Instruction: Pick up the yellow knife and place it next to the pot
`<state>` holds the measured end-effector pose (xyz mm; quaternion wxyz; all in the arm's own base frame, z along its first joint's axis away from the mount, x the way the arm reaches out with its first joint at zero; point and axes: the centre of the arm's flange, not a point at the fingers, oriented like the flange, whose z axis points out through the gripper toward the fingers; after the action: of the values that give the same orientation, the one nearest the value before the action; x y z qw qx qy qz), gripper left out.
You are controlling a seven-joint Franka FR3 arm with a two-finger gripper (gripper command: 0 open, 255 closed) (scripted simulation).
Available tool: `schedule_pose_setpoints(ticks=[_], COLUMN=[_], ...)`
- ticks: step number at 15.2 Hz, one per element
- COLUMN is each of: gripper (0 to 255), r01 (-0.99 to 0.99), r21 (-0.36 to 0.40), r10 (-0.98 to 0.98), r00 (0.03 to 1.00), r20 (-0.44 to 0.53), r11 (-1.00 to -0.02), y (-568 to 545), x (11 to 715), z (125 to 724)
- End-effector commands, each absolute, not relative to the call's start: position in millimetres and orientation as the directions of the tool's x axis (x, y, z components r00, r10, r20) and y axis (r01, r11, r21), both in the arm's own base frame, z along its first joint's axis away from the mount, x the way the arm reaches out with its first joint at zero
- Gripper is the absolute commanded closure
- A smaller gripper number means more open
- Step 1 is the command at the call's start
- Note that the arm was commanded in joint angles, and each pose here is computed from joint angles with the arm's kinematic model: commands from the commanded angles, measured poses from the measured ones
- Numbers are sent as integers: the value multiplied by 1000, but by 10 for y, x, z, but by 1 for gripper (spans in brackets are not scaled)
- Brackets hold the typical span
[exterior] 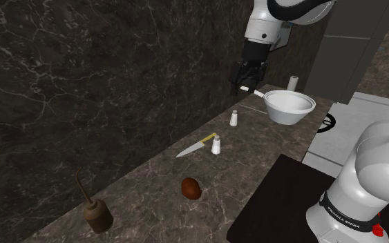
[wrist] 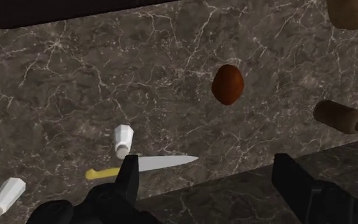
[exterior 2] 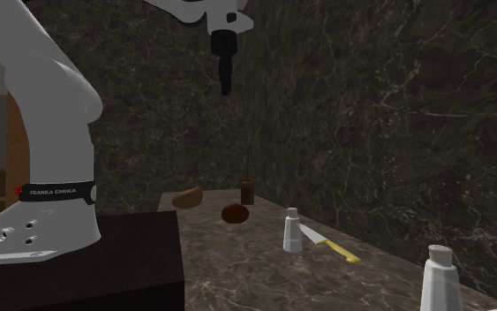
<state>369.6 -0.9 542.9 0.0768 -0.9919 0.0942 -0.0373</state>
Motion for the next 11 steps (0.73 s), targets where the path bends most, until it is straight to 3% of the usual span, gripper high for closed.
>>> schedule_pose_setpoints(ticks=[1,11], gripper=[0,0], r01=[-236,-485], r21=[-167,-198], r10=[-248,-500], r00=[967,866], r20=[57,28], r11=[-957,-852], y=[-6,-173], x=[3833,4621], z=[5205,4185])
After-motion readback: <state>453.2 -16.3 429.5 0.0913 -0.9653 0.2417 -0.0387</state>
